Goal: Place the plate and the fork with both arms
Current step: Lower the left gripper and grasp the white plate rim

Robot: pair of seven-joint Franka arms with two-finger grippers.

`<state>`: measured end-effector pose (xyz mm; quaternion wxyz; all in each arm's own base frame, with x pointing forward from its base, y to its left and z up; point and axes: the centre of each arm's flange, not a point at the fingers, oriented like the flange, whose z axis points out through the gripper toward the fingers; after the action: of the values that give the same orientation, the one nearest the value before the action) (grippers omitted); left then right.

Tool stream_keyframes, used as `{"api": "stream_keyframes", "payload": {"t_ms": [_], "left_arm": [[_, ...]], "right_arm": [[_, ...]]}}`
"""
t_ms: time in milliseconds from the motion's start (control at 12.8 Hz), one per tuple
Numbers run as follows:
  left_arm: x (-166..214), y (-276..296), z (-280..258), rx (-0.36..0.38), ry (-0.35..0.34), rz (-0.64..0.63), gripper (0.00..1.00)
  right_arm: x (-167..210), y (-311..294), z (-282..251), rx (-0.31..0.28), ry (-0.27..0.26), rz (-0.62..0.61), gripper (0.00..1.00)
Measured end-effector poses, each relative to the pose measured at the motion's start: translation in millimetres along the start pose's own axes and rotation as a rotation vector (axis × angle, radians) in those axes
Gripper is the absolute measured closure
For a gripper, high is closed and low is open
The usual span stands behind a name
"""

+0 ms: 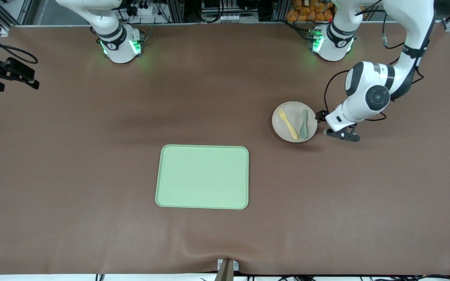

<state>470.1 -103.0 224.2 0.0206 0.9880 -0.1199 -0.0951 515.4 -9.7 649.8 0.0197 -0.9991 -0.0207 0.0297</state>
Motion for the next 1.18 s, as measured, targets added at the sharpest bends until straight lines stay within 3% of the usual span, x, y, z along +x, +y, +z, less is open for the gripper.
{"api": "stream_keyframes", "payload": {"t_ms": [1019,1097,1175], "left_arm": [[8.5,19.2,47.3,-0.039,-0.029,-0.007,0.00],[9.0,23.2,49.9,-0.038,-0.034,-0.009,0.07],[9.3,27.0,52.8,-0.038,-0.039,-0.013,0.26]], "right_arm": [[0.0,0.0,0.0,0.000,0.000,0.000,0.00],[0.0,0.0,0.0,0.000,0.000,0.000,0.00],[0.0,0.0,0.0,0.000,0.000,0.000,0.00]]}}
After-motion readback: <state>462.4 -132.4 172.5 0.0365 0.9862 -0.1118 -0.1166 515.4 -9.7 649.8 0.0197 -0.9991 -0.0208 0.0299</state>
